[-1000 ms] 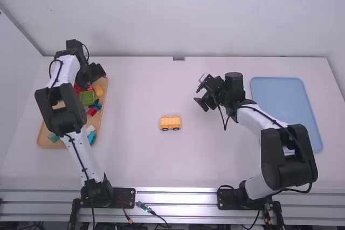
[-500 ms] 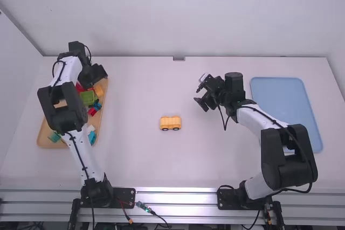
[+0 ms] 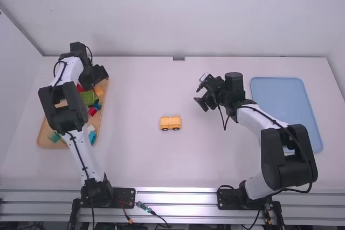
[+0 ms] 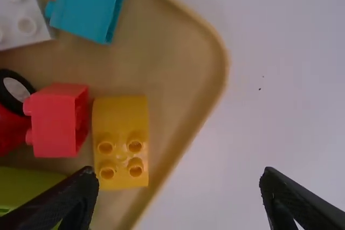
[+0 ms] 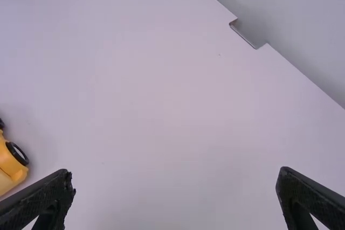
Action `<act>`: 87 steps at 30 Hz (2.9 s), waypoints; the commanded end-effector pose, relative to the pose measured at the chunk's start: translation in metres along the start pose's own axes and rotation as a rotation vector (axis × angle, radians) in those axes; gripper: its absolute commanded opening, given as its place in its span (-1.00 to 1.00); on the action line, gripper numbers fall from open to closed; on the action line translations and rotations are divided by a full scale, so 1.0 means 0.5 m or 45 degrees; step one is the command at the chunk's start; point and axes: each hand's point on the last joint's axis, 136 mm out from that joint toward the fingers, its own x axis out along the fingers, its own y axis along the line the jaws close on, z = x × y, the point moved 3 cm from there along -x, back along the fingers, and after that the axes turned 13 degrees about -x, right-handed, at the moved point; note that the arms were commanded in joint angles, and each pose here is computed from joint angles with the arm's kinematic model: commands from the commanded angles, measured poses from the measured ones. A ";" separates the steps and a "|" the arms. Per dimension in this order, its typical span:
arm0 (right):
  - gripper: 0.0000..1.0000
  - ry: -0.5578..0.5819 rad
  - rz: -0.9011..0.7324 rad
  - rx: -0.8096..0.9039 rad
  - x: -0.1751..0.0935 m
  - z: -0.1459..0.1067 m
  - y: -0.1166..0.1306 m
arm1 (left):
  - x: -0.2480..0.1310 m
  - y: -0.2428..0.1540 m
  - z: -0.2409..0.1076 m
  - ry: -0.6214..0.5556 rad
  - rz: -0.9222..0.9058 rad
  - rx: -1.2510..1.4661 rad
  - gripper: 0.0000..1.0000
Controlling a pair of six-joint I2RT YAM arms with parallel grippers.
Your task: Assemble lego blocks to make yellow taxi
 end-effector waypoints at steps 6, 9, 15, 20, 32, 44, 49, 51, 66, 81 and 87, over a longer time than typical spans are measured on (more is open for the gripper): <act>0.99 -0.033 -0.013 -0.011 -0.008 0.023 -0.005 | 0.062 0.036 -0.036 0.060 0.091 0.011 0.62; 0.99 -0.032 -0.013 -0.010 -0.008 0.022 -0.005 | 0.065 0.038 -0.036 0.058 0.090 0.008 0.55; 0.99 -0.032 -0.013 -0.010 -0.008 0.022 -0.005 | 0.064 0.044 -0.033 0.057 0.095 0.000 0.55; 0.99 -0.031 -0.015 -0.010 -0.008 0.022 -0.005 | 0.064 0.043 -0.033 0.055 0.095 -0.010 0.42; 0.99 -0.033 -0.015 -0.011 -0.009 0.022 -0.006 | 0.062 0.066 -0.025 0.010 0.190 -0.063 0.29; 0.99 -0.031 -0.014 -0.009 -0.008 0.022 -0.005 | 0.078 0.076 -0.024 -0.033 0.228 -0.052 0.21; 0.99 -0.031 -0.013 -0.009 -0.008 0.021 -0.005 | 0.090 0.078 -0.025 -0.048 0.218 -0.052 0.17; 0.99 -0.030 -0.013 -0.008 -0.008 0.021 -0.005 | 0.093 0.079 -0.027 -0.047 0.218 -0.052 0.15; 0.99 -0.028 -0.010 -0.007 -0.008 0.020 -0.004 | 0.109 0.071 -0.039 -0.019 0.155 -0.052 0.02; 0.99 -0.022 -0.009 -0.005 -0.008 0.018 -0.003 | 0.114 0.074 -0.038 -0.033 0.160 -0.053 -0.33; 0.99 -0.022 -0.009 -0.005 -0.008 0.018 -0.003 | 0.114 0.073 -0.037 -0.033 0.155 -0.053 -0.33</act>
